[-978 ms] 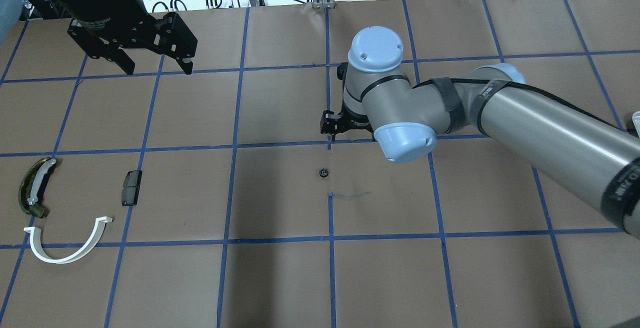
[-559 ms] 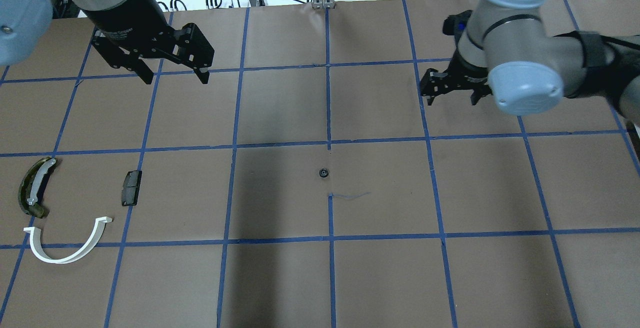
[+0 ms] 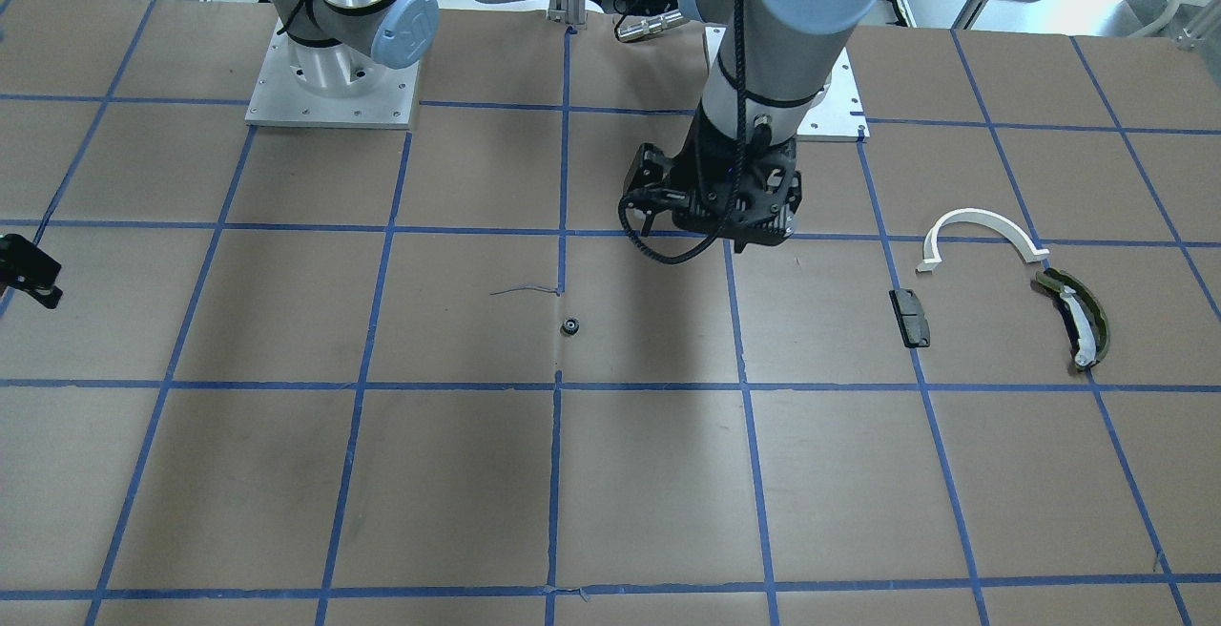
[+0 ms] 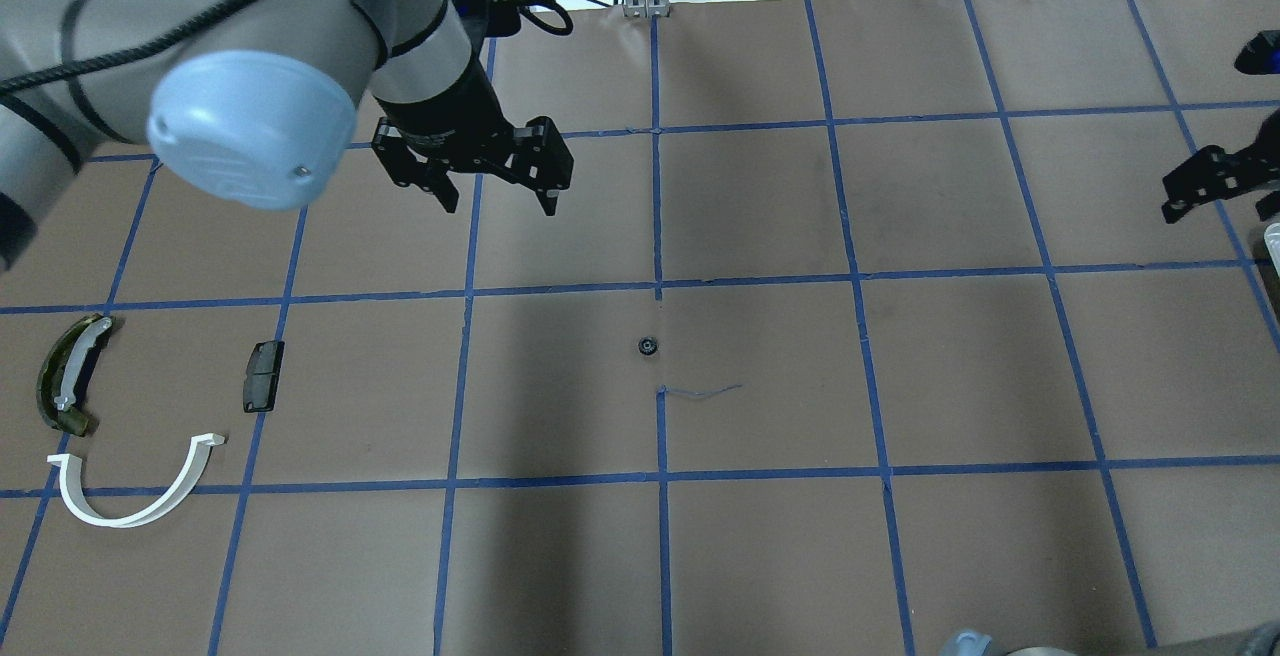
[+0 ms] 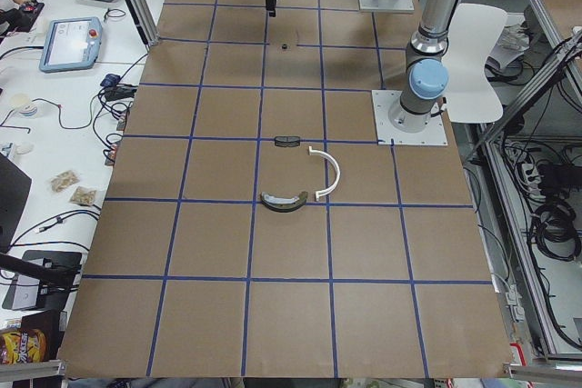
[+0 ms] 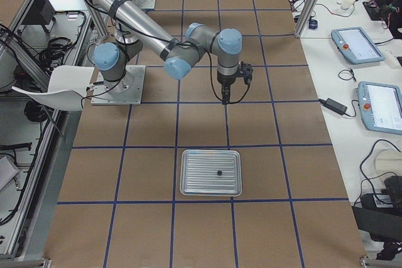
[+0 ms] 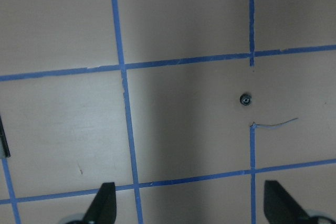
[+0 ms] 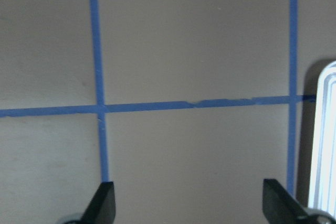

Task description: Place bearing gear from tray to pile

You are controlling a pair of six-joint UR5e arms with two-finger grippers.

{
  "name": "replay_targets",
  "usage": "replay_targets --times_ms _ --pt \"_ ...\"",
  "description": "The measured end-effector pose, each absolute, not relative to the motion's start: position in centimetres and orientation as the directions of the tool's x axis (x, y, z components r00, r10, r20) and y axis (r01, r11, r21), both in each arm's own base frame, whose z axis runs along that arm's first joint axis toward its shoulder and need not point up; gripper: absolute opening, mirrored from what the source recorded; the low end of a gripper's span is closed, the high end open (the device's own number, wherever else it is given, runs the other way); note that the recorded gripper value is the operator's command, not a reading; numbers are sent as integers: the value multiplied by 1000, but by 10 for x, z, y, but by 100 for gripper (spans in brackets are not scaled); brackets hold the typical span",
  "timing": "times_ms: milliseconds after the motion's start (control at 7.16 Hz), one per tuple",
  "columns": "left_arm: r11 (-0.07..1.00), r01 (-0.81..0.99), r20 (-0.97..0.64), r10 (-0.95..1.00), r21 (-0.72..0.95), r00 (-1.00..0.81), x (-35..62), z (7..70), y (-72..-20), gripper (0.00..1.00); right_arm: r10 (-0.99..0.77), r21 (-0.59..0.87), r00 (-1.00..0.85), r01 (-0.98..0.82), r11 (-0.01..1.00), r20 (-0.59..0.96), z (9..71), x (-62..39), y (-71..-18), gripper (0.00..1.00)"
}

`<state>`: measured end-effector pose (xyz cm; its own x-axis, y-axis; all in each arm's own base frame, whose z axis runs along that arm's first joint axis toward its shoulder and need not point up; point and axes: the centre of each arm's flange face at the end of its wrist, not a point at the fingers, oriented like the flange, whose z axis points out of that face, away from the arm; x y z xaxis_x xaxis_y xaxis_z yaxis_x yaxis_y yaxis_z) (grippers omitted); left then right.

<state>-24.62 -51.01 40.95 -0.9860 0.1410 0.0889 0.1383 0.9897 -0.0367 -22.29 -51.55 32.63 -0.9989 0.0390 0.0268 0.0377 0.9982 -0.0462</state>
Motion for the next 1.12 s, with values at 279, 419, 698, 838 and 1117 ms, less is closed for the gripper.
replay_targets --times_ms 279,419,698,838,1117 --pt "992 106 85 111 -66 -990 -286 347 -501 100 64 -51 -997 62 997 53 297 -314 -515 95" --pt "994 97 61 99 -41 -993 -300 321 -498 100 56 -38 -996 54 998 66 280 -357 -524 94" --pt "995 102 -14 102 -11 -995 -331 288 -487 100 37 -7 -997 37 999 72 241 -412 -543 92" --pt "997 74 -32 74 2 -997 -343 273 -486 100 37 9 -997 38 999 72 227 -423 -547 89" --pt "1000 -6 -35 -6 -1 -999 -362 238 -487 100 49 43 -995 52 998 86 209 -439 -542 86"
